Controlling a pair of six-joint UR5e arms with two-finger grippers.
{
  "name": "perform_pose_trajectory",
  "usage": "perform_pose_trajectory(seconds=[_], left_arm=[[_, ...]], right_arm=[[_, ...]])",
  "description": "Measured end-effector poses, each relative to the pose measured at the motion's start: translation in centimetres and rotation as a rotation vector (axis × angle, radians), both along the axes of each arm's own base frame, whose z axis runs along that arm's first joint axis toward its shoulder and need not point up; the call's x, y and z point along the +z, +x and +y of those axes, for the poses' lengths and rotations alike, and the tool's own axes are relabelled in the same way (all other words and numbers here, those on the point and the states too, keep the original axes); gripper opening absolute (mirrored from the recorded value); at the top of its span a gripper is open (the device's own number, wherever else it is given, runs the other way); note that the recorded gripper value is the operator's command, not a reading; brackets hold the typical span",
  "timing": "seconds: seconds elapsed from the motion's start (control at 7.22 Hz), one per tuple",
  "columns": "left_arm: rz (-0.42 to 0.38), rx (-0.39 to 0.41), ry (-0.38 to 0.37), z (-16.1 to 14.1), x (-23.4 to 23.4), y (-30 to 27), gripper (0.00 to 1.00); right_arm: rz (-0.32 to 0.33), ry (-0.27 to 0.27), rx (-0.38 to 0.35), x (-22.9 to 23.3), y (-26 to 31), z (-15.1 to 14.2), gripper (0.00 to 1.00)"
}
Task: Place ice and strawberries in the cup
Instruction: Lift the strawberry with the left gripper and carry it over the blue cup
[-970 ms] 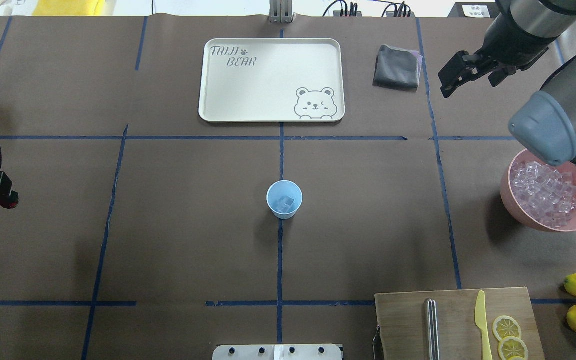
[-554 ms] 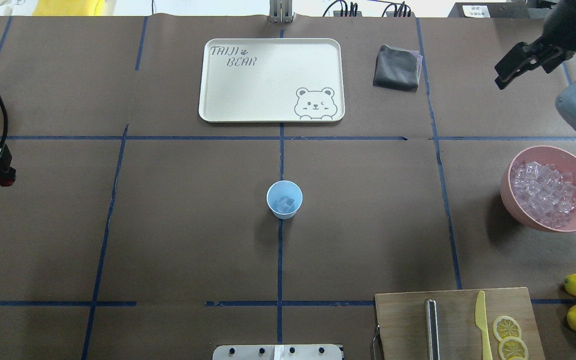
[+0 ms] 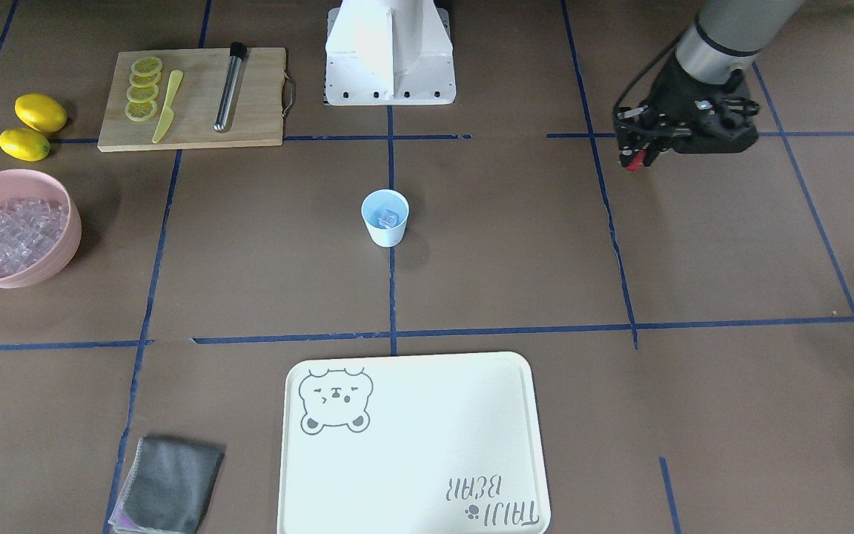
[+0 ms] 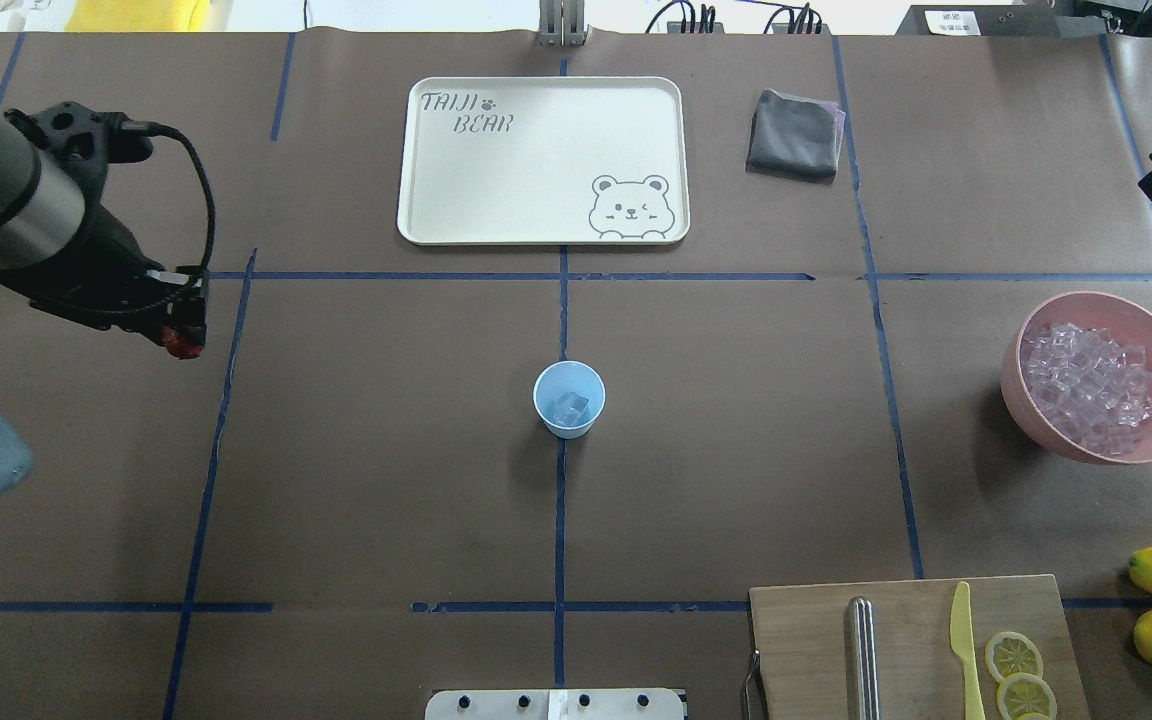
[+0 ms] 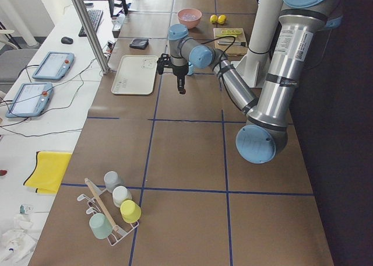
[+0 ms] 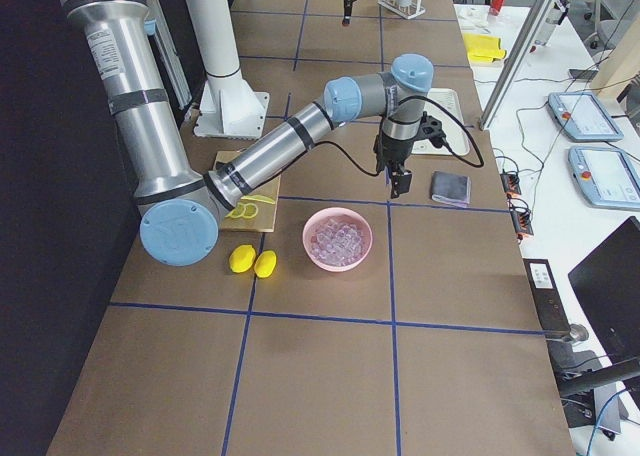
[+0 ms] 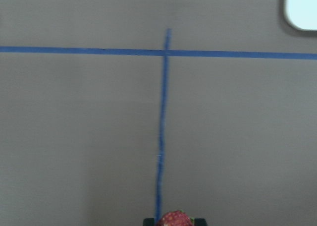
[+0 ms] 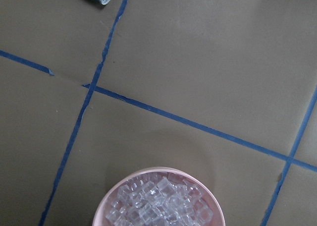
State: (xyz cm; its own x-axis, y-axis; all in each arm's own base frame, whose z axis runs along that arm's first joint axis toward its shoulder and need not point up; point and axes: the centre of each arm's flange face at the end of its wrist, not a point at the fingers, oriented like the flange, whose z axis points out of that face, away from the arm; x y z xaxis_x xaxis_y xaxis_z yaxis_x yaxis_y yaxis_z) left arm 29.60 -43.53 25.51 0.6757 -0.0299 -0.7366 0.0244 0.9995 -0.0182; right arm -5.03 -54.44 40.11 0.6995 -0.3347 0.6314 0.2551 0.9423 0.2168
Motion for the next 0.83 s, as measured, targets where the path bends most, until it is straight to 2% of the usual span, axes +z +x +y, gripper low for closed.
perform_pose_trajectory(seconds=[0.28,0.55,0.83], left_arm=[[0.01,-0.02,-0.011,-0.2,-4.5,6.8,0.0],[0.014,-0.044,-0.021,-2.3,-8.9,12.1,0.0],[0.018,-0.058,-0.039,-2.4,-12.5,16.8,0.0]], right_arm=[[-0.019,-0.018,-0.013,3.9,3.5,0.5,1.0],[-0.077,-0.061,-0.002,7.4,5.7,0.9,1.0],[-0.121,-0.05,0.012,12.0,7.1,1.0,1.0]])
